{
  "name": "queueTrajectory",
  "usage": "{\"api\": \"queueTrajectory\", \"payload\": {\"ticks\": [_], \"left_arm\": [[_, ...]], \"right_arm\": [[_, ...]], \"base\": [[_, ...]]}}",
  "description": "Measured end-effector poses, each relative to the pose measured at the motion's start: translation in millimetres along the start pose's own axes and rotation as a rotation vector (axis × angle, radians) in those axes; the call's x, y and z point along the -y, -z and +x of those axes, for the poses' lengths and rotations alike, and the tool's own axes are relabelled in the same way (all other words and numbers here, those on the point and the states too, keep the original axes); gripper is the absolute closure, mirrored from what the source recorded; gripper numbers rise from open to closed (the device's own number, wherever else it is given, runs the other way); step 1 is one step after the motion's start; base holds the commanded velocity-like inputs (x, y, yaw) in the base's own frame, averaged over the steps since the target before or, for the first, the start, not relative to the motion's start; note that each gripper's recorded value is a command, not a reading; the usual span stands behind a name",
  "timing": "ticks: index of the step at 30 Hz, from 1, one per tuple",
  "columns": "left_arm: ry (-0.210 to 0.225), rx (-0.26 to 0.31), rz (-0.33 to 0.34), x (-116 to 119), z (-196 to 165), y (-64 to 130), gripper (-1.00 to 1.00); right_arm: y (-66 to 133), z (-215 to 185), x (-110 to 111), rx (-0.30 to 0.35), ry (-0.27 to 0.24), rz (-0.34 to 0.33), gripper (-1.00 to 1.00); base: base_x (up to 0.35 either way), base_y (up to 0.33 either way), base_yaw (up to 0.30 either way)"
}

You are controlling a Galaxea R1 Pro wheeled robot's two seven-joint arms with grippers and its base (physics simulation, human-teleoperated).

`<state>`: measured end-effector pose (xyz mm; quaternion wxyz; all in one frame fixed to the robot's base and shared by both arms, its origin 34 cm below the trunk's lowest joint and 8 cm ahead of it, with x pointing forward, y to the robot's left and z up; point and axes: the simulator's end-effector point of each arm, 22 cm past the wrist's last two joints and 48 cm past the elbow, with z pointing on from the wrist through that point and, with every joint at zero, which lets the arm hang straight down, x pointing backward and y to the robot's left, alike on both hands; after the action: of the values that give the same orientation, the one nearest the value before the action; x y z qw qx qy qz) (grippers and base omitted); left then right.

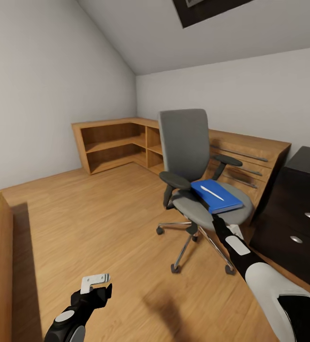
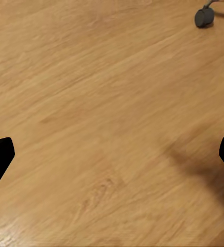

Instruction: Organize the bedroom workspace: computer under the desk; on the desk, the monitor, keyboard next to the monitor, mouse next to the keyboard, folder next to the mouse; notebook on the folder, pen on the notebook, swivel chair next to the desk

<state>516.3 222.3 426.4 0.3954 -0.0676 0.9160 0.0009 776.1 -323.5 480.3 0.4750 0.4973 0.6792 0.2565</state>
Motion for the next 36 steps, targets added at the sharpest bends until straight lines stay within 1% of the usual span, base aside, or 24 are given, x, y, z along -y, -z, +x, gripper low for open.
{"api": "queueTrajectory", "payload": {"ticks": [14, 19, 26, 36], "left_arm": [[-0.001, 0.000, 0.001, 0.6, 0.1, 0.0, -1.00], [-0.001, 0.000, 0.001, 0.6, 0.2, -0.1, -1.00], [-0.001, 0.000, 0.001, 0.5, 0.2, -0.1, -1.00], [0.001, -0.002, 0.000, -0.1, 0.6, -0.3, -1.00]], "right_arm": [[0.1, -0.5, 1.5, 0.002, -0.002, 0.004, -1.00], [-0.1, 0.1, 0.4, 0.001, 0.000, 0.000, -1.00], [-0.2, -1.1, -0.9, 0.003, 0.001, -0.006, -1.00], [-0.2, -1.2, -0.8, 0.003, 0.001, -0.007, -1.00]], "base": [[0.214, -0.217, 0.000], [0.025, -0.064, 0.000], [0.001, -0.258, 0.000], [0.000, -0.029, 0.000]]}}
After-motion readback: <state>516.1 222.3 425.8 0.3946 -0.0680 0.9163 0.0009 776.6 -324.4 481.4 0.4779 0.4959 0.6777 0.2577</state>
